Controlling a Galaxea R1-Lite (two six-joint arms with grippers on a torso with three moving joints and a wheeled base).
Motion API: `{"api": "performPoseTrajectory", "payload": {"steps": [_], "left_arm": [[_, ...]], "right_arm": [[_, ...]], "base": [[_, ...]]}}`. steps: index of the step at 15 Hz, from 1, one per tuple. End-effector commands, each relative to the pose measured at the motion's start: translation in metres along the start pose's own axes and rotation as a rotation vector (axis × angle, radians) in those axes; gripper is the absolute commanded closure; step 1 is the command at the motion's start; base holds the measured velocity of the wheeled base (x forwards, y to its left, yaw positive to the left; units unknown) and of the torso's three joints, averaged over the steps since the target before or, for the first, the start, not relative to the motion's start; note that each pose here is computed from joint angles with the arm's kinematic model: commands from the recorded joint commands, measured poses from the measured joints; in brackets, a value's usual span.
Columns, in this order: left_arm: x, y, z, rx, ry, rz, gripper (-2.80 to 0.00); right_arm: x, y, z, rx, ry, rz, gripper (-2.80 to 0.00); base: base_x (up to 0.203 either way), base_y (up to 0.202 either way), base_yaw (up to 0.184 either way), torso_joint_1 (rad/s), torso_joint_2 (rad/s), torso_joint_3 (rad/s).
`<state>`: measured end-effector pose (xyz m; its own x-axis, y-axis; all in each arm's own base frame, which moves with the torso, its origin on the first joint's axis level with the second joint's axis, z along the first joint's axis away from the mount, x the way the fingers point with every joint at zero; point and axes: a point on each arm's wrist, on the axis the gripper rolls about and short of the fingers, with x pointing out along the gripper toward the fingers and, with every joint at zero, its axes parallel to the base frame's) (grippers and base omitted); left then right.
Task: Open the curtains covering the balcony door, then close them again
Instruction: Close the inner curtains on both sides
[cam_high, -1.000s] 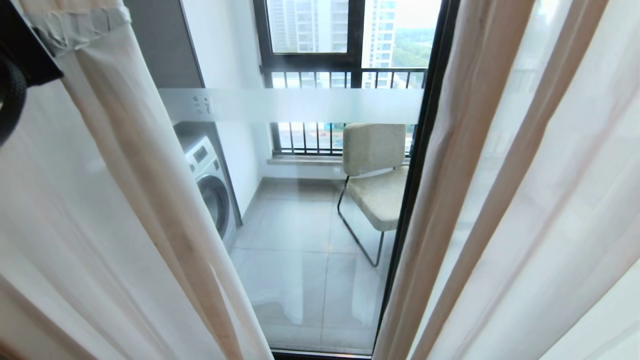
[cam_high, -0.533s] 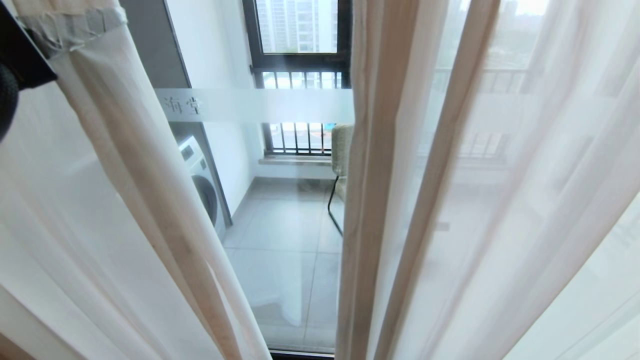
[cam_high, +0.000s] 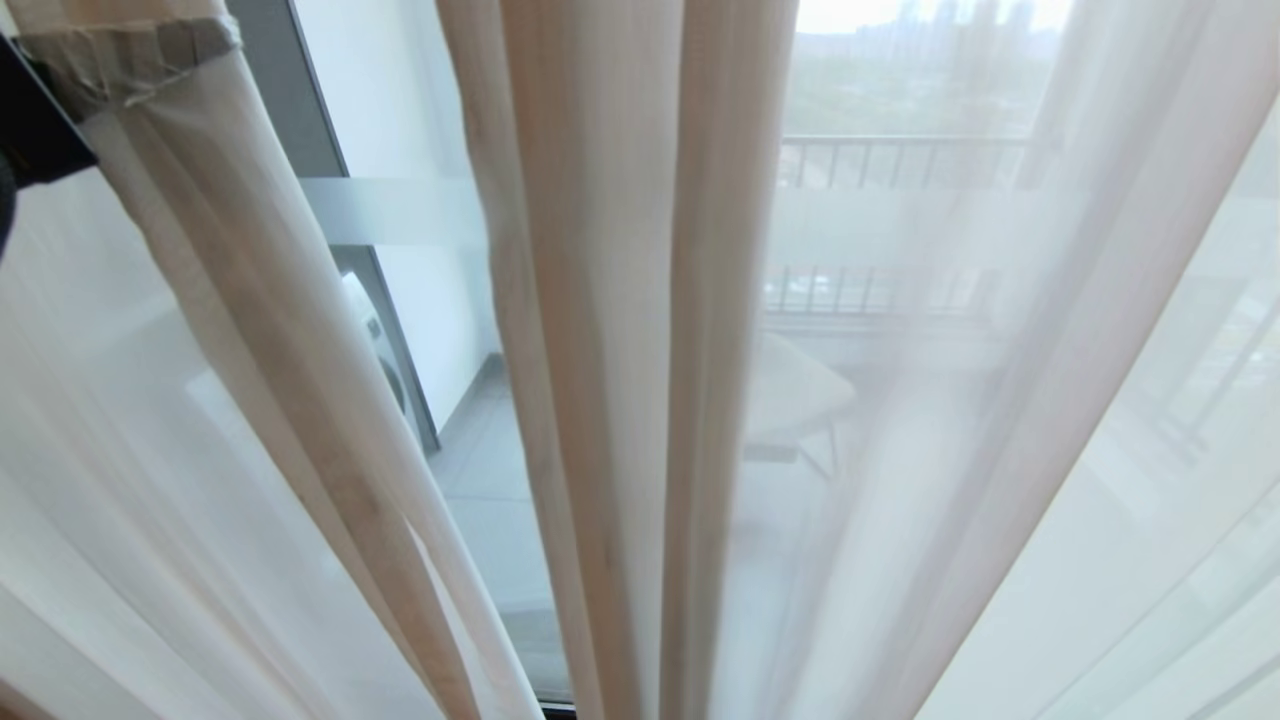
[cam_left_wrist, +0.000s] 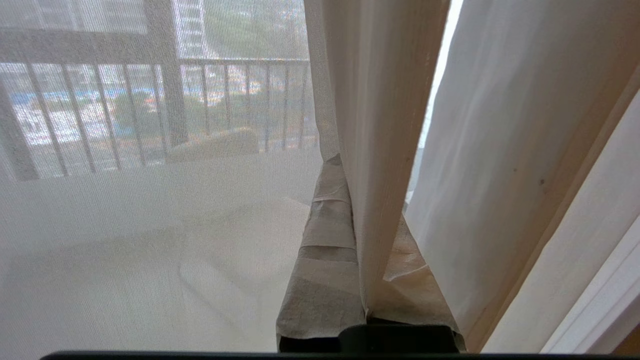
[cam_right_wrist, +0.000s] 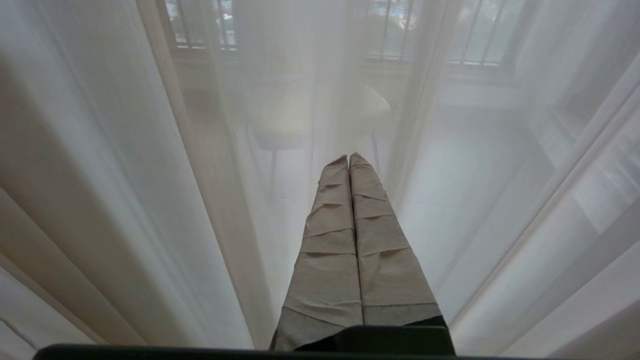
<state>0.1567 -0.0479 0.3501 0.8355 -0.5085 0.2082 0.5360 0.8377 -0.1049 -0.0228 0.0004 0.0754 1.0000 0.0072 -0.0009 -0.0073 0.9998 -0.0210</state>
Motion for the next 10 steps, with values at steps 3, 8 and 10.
{"api": "performPoseTrajectory", "payload": {"steps": [3, 8, 10], "left_arm": [[-0.012, -0.004, 0.002, -0.007, 0.02, -0.002, 0.0], [-0.019, -0.006, 0.003, -0.007, 0.019, 0.0, 0.0], [-0.02, -0.007, 0.003, -0.007, 0.019, -0.001, 0.0]], "right_arm": [[0.0, 0.0, 0.0, 0.0, -0.001, 0.0, 0.0], [0.0, 0.0, 0.0, 0.0, -0.001, 0.0, 0.0], [0.0, 0.0, 0.0, 0.0, 0.0, 0.0, 0.0]], "base": [[0.0, -0.19, 0.001, 0.003, 0.0, 0.003], [0.0, -0.191, 0.0, 0.0, 0.0, 0.004], [0.0, -0.188, -0.003, 0.002, 0.0, 0.002]]}}
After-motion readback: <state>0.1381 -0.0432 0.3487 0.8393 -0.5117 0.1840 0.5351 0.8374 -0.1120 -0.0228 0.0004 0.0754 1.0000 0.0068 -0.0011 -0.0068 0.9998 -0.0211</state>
